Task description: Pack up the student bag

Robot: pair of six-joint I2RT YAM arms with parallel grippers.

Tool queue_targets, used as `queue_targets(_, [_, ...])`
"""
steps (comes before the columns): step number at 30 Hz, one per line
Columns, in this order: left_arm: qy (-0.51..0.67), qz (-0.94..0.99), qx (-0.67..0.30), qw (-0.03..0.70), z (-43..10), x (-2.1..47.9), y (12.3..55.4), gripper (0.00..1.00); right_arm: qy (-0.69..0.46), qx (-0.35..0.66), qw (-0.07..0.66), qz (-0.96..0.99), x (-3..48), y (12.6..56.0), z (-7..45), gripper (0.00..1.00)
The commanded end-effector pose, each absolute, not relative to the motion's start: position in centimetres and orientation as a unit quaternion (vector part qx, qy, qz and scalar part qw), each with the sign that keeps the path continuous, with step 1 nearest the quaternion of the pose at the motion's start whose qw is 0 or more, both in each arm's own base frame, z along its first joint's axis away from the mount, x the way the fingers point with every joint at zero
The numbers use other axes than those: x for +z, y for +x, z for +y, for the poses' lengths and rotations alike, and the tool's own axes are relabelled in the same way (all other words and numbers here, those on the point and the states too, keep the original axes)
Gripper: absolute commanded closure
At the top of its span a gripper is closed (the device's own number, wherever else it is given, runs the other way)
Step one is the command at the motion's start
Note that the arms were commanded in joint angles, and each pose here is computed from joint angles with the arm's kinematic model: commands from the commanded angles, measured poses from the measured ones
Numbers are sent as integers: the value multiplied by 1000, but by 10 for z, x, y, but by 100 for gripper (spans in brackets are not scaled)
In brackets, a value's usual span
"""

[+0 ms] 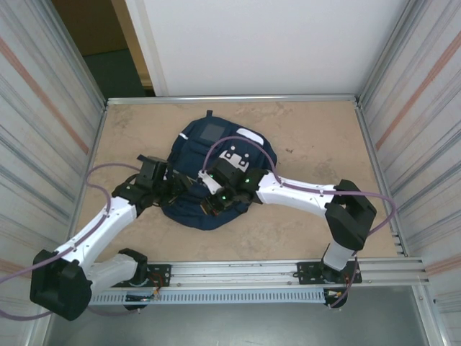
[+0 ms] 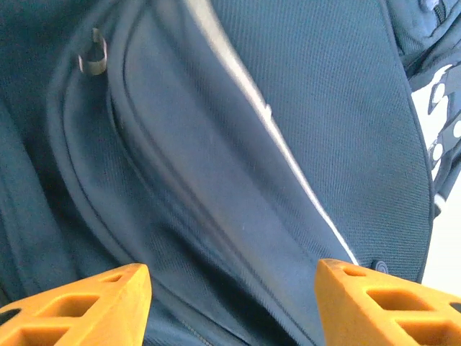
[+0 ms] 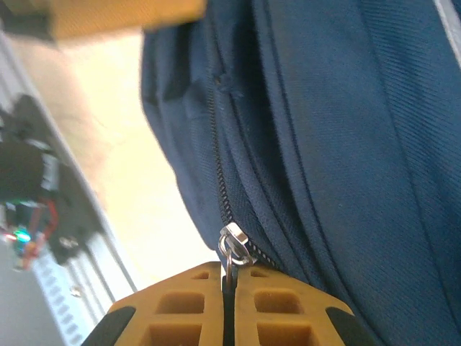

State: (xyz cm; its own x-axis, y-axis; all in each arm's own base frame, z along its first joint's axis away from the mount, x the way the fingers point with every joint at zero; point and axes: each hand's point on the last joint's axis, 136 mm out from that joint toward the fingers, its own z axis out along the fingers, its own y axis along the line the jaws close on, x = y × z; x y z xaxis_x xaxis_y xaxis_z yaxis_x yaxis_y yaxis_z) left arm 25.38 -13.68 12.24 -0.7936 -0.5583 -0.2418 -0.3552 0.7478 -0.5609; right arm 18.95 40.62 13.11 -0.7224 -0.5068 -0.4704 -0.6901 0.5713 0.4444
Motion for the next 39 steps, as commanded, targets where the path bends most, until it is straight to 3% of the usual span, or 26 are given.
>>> queue_targets(1, [-295, 904, -241, 195, -137, 116, 246, 35, -349, 388, 150, 840, 161, 191, 438, 100])
queue_targets(10, [-341, 889, -237, 192, -143, 102, 251, 34, -344, 390, 131, 844, 140, 182, 451, 100])
queue_targets(13, [-342, 888, -224, 208, -135, 97, 251, 53, -342, 397, 128, 842, 142, 178, 452, 100])
queue_targets(15, [-345, 886, -210, 225, -127, 94, 254, 82, -347, 394, 131, 841, 141, 174, 449, 100])
queue_targets(17, [-344, 887, -206, 230, -118, 94, 260, 100, -349, 381, 131, 846, 136, 172, 440, 100])
queue_targets(23, [-288, 895, -218, 262, -103, 111, 284, 100, -355, 266, 123, 888, 88, 174, 366, 100])
queue_targets(28, [-238, 918, -201, 244, -89, 117, 304, 100, -335, 203, 88, 916, 53, 172, 304, 100])
queue_targets(33, [-243, 919, -235, 205, -75, 104, 332, 100, -327, 229, 106, 911, 70, 180, 318, 100])
queue_targets(35, [-249, 913, -268, 183, -76, 107, 337, 84, -327, 260, 118, 901, 82, 184, 342, 100])
queue_targets(36, [-253, 910, -272, 184, -74, 111, 337, 72, -327, 273, 123, 896, 86, 186, 355, 100])
queue_targets(39, [-261, 911, -244, 207, -62, 126, 321, 57, -337, 310, 135, 879, 103, 191, 393, 100])
